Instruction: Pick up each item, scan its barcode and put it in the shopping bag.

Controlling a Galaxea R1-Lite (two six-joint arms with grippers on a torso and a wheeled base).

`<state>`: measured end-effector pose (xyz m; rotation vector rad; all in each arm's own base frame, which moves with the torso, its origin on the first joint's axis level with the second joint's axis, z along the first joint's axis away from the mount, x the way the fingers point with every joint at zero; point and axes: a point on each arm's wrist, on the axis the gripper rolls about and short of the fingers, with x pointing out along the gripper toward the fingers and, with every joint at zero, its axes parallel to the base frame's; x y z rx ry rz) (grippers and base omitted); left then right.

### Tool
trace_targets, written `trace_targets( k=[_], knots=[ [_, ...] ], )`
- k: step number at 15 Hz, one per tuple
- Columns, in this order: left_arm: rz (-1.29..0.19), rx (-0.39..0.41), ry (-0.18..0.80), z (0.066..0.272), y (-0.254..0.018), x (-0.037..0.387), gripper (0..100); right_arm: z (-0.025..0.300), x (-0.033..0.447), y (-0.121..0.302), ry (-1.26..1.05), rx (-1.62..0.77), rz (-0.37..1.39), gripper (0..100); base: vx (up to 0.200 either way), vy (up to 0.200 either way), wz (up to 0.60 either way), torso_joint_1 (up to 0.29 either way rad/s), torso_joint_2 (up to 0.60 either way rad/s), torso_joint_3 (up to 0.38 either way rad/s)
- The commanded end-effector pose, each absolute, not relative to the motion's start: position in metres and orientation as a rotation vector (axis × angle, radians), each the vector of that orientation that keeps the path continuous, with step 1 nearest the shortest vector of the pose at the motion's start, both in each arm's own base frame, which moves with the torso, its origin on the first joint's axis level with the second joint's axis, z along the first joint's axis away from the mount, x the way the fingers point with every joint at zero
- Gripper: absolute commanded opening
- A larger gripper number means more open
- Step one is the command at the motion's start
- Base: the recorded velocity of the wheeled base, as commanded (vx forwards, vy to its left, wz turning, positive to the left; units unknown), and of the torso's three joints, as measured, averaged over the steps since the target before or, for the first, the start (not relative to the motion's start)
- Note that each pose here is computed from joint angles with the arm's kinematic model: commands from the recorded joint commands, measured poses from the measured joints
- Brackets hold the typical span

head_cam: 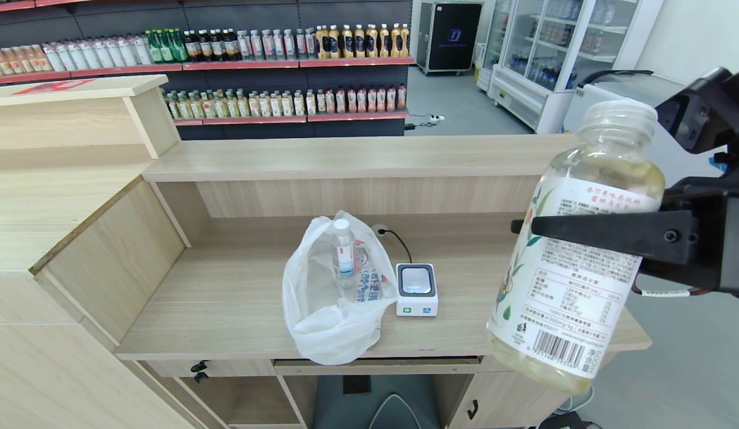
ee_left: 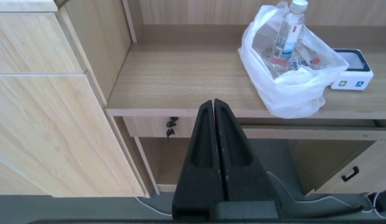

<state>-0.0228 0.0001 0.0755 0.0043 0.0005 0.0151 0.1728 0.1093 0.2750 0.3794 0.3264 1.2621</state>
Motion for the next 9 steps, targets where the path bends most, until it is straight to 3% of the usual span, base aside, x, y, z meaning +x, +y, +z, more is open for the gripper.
trace_targets(
  k=[1, 9],
  knots=[
    [0.015, 0.005, 0.0, 0.0755, 0.0001, -0.0228, 0, 0.2745, 0.1725, 0.1111, 0.331, 0.378, 1.273, 0, 0.0, 0.0, 0.0, 0.0, 0.0, 0.0],
    [0.015, 0.005, 0.0, 0.0755, 0.0001, -0.0228, 0, 0.2675, 0.1712, 0.1208, 0.312, 0.314, 1.317, 0, 0.0, 0.0, 0.0, 0.0, 0.0, 0.0]
  ],
)
